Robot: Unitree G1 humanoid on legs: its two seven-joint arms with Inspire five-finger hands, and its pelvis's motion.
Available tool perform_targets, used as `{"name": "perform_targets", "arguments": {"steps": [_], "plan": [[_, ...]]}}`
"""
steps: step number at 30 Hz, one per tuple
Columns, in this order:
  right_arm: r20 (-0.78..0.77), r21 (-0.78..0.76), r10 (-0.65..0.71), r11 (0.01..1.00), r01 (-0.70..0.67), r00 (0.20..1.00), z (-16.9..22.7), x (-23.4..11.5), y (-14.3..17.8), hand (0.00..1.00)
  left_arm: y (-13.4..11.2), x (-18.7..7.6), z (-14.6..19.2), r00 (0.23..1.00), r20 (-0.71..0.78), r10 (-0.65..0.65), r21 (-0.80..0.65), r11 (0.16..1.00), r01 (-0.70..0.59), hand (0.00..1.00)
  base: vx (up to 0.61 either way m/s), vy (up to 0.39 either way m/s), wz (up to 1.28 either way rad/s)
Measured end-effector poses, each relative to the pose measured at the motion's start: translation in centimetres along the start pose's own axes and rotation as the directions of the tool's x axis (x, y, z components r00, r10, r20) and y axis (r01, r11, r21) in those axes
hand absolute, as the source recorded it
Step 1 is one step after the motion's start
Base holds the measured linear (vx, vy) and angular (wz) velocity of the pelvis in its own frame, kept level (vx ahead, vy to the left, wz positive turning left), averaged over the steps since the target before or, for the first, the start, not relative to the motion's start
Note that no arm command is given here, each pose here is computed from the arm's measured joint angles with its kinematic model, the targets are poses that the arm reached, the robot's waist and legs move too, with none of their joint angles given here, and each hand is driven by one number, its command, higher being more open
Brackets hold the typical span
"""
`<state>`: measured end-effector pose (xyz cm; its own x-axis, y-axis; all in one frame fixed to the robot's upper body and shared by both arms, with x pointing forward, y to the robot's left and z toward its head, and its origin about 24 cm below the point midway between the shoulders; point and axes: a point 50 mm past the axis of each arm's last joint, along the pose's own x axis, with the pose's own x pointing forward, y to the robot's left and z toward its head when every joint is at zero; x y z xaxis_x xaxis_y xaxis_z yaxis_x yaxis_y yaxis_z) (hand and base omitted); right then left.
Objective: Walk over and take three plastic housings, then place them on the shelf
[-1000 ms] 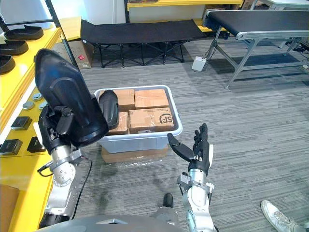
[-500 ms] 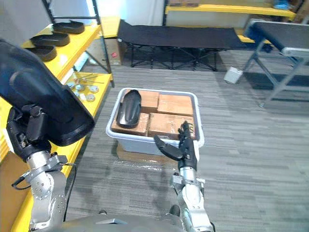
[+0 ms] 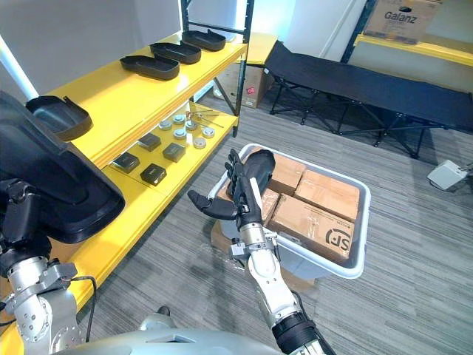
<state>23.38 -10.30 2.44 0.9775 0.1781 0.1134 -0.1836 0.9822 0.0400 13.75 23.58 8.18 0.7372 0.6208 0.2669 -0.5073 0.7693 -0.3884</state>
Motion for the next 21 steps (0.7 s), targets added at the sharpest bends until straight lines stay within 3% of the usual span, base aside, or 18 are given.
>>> {"name": "perform_targets", "arguments": {"steps": [14,16,18,21], "plan": [[-0.028,-0.013,0.085,0.996,-0.086,0.996,-0.4,-0.2,-0.1,1.0,0.0,-0.8,0.0,0.997,-0.034,-0.065,-0.018,0.998,0.065,0.0,0.0,0.008,0.03],[-0.035,0.003,0.081,0.997,-0.081,0.996,-0.5,-0.3,-0.1,1.0,-0.5,-0.9,-0.2,0.994,-0.048,-0.102,-0.029,0.995,0.101,0.0,0.01,0.012,0.6],[-0.057,0.003,0.058,0.998,-0.058,0.997,-0.8,-0.7,-0.5,1.0,-1.9,-0.9,-0.6,0.973,-0.067,-0.219,-0.056,0.975,0.216,0.0,0.01,0.03,1.15],[-0.065,-0.001,0.074,0.997,-0.075,0.995,-0.9,-0.7,-0.1,1.0,-2.5,-1.2,-0.8,0.961,-0.079,-0.265,-0.075,0.963,0.259,0.0,0.02,0.029,0.57]]}}
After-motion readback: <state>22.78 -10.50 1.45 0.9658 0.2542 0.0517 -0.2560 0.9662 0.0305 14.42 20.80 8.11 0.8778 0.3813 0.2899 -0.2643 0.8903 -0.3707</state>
